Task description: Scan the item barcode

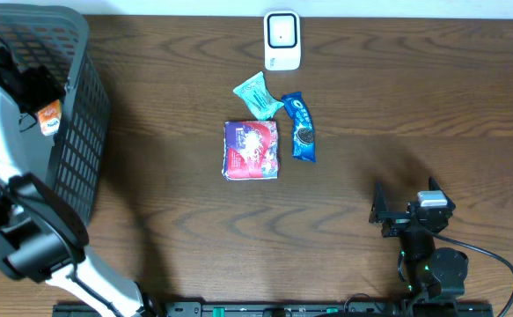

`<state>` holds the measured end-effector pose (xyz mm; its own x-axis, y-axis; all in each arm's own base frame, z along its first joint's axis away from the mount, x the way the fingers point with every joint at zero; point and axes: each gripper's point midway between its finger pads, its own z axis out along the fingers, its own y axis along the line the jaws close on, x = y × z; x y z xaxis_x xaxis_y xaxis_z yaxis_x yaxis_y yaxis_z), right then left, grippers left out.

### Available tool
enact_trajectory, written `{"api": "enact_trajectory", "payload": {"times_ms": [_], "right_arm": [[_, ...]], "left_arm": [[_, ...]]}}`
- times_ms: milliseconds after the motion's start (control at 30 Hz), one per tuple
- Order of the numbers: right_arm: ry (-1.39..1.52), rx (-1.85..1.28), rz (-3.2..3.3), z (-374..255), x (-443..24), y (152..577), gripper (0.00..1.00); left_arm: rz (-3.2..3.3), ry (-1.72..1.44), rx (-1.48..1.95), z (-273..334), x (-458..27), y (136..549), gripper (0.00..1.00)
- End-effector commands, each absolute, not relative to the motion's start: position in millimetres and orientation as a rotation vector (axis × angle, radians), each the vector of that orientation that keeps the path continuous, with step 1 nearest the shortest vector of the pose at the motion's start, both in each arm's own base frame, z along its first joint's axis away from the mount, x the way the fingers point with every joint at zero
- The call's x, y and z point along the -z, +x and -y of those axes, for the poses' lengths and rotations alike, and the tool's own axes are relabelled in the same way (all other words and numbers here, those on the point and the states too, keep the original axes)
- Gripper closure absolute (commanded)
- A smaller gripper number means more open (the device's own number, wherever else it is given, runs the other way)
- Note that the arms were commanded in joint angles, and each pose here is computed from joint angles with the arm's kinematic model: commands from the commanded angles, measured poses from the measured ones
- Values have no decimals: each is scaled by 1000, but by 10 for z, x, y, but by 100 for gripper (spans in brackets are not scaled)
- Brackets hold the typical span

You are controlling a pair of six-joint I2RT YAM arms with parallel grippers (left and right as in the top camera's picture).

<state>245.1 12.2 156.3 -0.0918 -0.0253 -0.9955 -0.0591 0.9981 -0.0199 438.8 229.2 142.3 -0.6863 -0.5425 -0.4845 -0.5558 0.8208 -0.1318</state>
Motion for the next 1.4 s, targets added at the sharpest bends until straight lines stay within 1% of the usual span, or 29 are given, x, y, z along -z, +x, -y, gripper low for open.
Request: {"api": "enact_trajectory", "payload": {"times_ms": [0,233,433,467,500,567,767,800,833,867,900,933,967,1067,1133,1200,1367], "right_arm": [[-48,-22,-1664,-93,-1551,2452,1],[-47,-22,-1664,-93,-1551,2453,1],[-48,-22,-1664,-93,-1551,2452,1],[-48,-22,-1664,-93,-1551,2452,1],[-47,-22,-1664,-93,-1551,2453,1],[-47,-22,-1664,-93,-1551,2453,1],[-48,-22,-1664,-93,-1551,2452,1],[-48,-22,-1664,-93,-1551,2452,1],[-47,-22,-1664,-93,-1551,2453,1],[-48,-22,-1664,-93,-1551,2452,1],[-48,-22,-1664,-93,-1551,2452,1],[-48,-22,-1664,-93,-1551,2452,1],[-47,-22,-1664,-93,-1551,2453,1],[-47,-22,-1664,-93,-1551,2453,1],[-47,-22,-1664,-93,-1551,2453,1],[-48,-22,-1664,-93,-1551,2452,1],[-47,-22,-1664,-93,-1551,2453,1]], "left_arm": [[-2507,-765,-52,-2354,-1252,4482,15],[-2548,-684,-71,-2407,-888,4632,16],[-2593,-672,-62,-2395,-643,4642,17],[-2606,-669,-60,-2392,-580,4635,21],[-2621,-671,-57,-2386,-520,4624,30],[-2641,-673,-51,-2377,-424,4609,36],[-2674,-687,-56,-2375,-309,4558,38],[-2679,-692,-75,-2395,-306,4540,43],[-2687,-699,-91,-2407,-299,4516,55],[-2693,-703,-102,-2416,-294,4496,64],[-2698,-706,-106,-2416,-294,4483,78],[-2701,-709,-105,-2415,-306,4469,88],[-2698,-714,-103,-2409,-334,4461,92],[-2659,-761,-100,-2408,-500,4464,93],[-2593,-818,-97,-2420,-732,4482,93],[-2522,-848,-97,-2426,-1011,4497,93],[-2294,-864,-104,-2398,-2001,4449,93]]}}
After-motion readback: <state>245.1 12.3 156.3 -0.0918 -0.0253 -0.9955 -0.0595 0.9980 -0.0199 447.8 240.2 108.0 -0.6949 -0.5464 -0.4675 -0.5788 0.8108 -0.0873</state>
